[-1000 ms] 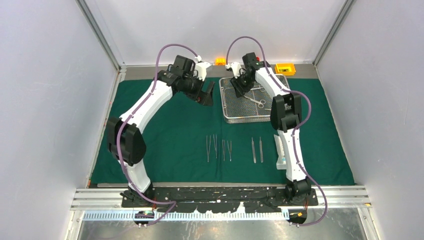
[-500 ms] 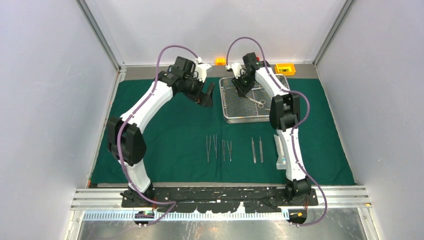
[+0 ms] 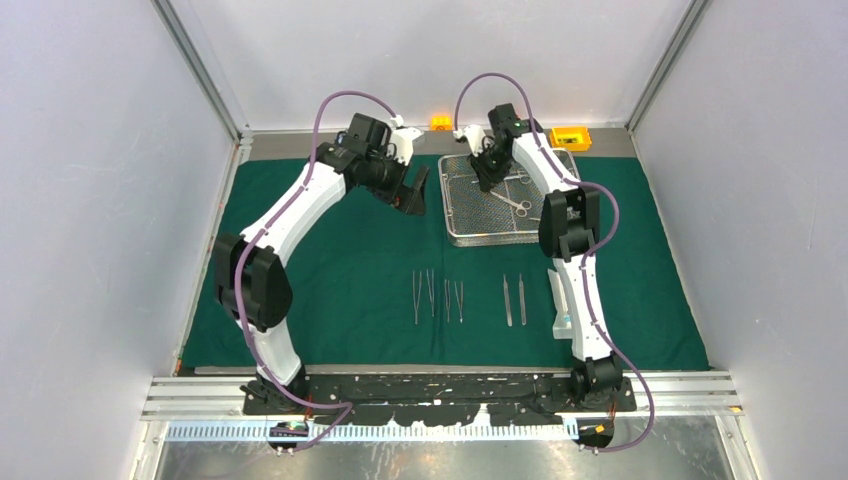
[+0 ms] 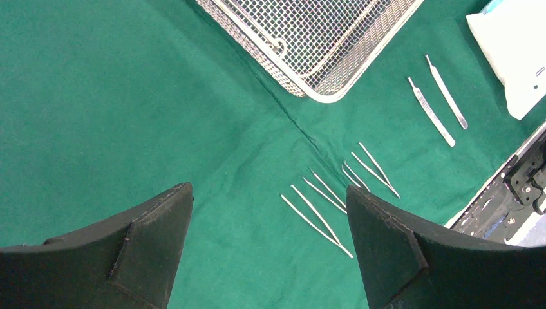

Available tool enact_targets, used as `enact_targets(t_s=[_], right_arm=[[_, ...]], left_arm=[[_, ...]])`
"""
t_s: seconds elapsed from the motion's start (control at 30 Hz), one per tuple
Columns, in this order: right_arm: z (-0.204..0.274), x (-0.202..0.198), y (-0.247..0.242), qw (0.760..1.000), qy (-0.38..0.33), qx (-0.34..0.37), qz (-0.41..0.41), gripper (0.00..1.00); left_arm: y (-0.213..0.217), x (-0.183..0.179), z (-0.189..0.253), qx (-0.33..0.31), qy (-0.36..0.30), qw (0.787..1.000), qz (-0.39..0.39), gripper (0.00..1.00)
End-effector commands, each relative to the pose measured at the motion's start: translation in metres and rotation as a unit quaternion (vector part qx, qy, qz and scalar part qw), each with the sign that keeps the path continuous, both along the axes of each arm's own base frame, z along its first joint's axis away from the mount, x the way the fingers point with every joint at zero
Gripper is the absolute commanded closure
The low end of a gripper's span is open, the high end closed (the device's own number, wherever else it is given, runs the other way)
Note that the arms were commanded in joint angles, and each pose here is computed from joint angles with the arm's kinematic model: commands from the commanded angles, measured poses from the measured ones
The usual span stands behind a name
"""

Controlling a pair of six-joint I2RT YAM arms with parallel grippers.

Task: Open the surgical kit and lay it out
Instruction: Pick up the medical item from the container.

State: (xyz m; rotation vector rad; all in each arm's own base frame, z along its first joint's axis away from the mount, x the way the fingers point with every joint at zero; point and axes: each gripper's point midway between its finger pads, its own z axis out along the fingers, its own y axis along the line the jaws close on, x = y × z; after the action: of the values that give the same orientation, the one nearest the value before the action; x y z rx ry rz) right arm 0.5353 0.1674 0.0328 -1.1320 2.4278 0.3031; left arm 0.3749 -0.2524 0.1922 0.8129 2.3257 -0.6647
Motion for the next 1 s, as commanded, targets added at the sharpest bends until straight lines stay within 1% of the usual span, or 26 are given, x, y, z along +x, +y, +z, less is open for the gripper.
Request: enact_targets(t_s=[0.0, 0.17, 0.4, 0.57, 0.8, 0.97], right_arm=[[-0.003, 0.002, -0.005, 1.000, 0.007, -0.006, -0.012, 0.87], [0.038, 0.020, -0.001, 0.998, -0.042, 0.020, -0.050, 0.99], [0.082, 0.039, -0.008, 0.988, -0.095, 0.050, -0.108, 1.00], [0.103, 0.044, -0.015, 0.981, -0.108, 0.076, -0.145, 1.00], [0.120, 0.040, -0.018, 0.975, -0.114, 0.090, -0.165, 1.00], [0.132, 0.037, -0.020, 0.969, -0.119, 0.107, -0.187, 1.00]], left_arm=[[-0.003, 0.005, 0.006, -0.008, -0.008, 1.000, -0.008, 0.09], [-0.008, 0.008, -0.001, -0.004, 0.017, 1.000, -0.013, 0.09], [-0.021, 0.019, 0.007, -0.030, 0.015, 0.999, -0.015, 0.09], [-0.036, 0.028, 0.013, -0.066, 0.032, 0.997, -0.010, 0.10], [-0.053, 0.039, 0.020, -0.101, 0.043, 0.994, -0.007, 0.12], [-0.071, 0.050, 0.031, -0.142, 0.051, 0.989, -0.002, 0.15]])
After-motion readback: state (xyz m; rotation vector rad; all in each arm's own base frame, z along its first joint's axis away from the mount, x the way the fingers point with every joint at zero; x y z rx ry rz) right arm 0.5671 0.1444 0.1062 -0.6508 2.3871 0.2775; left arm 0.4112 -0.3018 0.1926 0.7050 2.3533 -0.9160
